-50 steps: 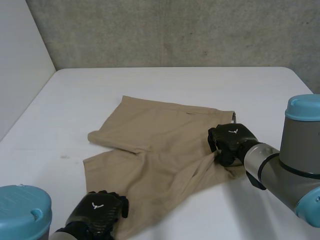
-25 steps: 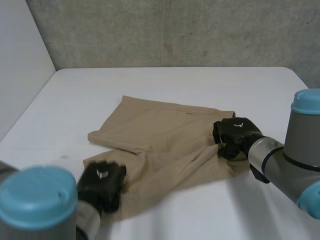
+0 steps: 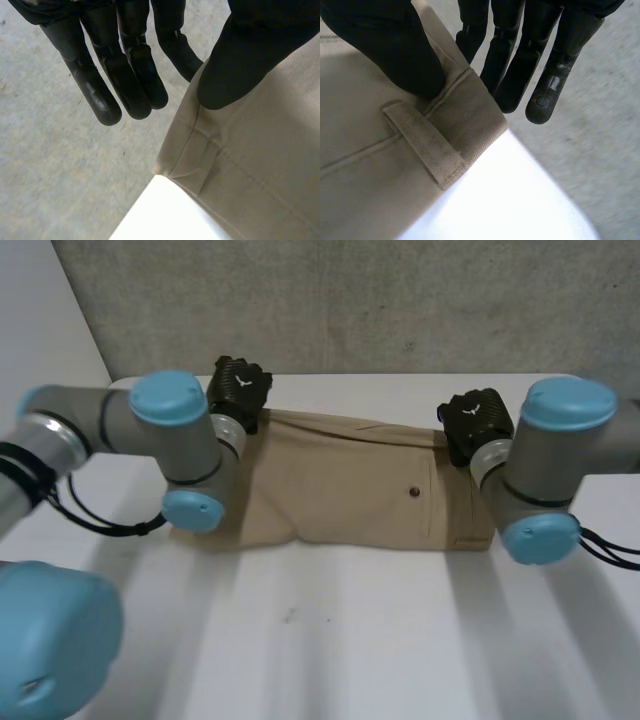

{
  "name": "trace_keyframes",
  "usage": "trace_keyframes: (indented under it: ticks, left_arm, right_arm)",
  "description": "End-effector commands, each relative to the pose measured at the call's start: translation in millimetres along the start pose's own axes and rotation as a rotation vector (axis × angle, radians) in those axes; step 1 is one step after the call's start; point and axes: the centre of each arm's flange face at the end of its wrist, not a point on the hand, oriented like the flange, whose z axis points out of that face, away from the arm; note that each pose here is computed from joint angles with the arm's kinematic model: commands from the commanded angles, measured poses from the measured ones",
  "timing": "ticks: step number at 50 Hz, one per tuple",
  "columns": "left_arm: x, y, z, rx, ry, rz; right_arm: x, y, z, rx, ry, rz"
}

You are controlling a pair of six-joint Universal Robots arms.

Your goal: Fold the shorts.

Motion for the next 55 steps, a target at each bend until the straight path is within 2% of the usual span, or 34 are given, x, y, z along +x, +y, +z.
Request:
trace_keyframes:
  ticks: [1,6,10,11,14,15,18,22,24,28,42,47,50,54,55]
  left_arm:
    - [32,28,25,0.14,0.039,0.001]
    - [40,38,30,0.192,0.006,-0.001]
    - [40,28,28,0.208,-0.032,-0.016]
    - [37,23,27,0.209,-0.046,-0.02]
    - [12,-1,23,0.192,-0.109,-0.042]
    - [6,-7,20,0.186,-0.12,-0.055]
    - [-8,-16,3,0.131,-0.12,-0.118]
    - [-18,-13,-24,0.052,-0.081,-0.197]
    - [-22,-2,-39,-0.01,-0.063,-0.221]
    - [-14,17,-61,-0.09,-0.004,-0.231]
    - [-24,43,-84,-0.197,0.004,-0.234]
    - [-28,42,-86,-0.2,-0.007,-0.234]
    - [-35,31,-89,-0.179,-0.016,-0.236]
    - [-45,16,-94,-0.148,-0.03,-0.243]
    - [-48,12,-95,-0.14,-0.035,-0.246]
  right_arm:
    - [-26,33,44,0.085,0.065,-0.176]
    - [-38,46,55,0.101,0.047,-0.207]
    - [-28,28,53,0.138,0.062,-0.131]
    - [-12,7,48,0.171,0.084,-0.042]
    - [11,-20,35,0.208,0.102,0.119]
    - [21,-34,22,0.218,0.088,0.226]
    - [25,-41,-7,0.161,0.021,0.347]
    - [23,-26,-31,0.028,-0.063,0.346]
    - [17,1,-51,-0.137,-0.123,0.359]
    - [6,23,-66,-0.24,-0.164,0.364]
    - [-11,69,-56,-0.293,-0.126,0.319]
    - [20,77,-50,-0.304,-0.021,0.279]
    - [40,67,-50,-0.274,0.017,0.245]
    - [66,46,-52,-0.223,0.061,0.136]
    - [73,45,-52,-0.228,0.069,0.067]
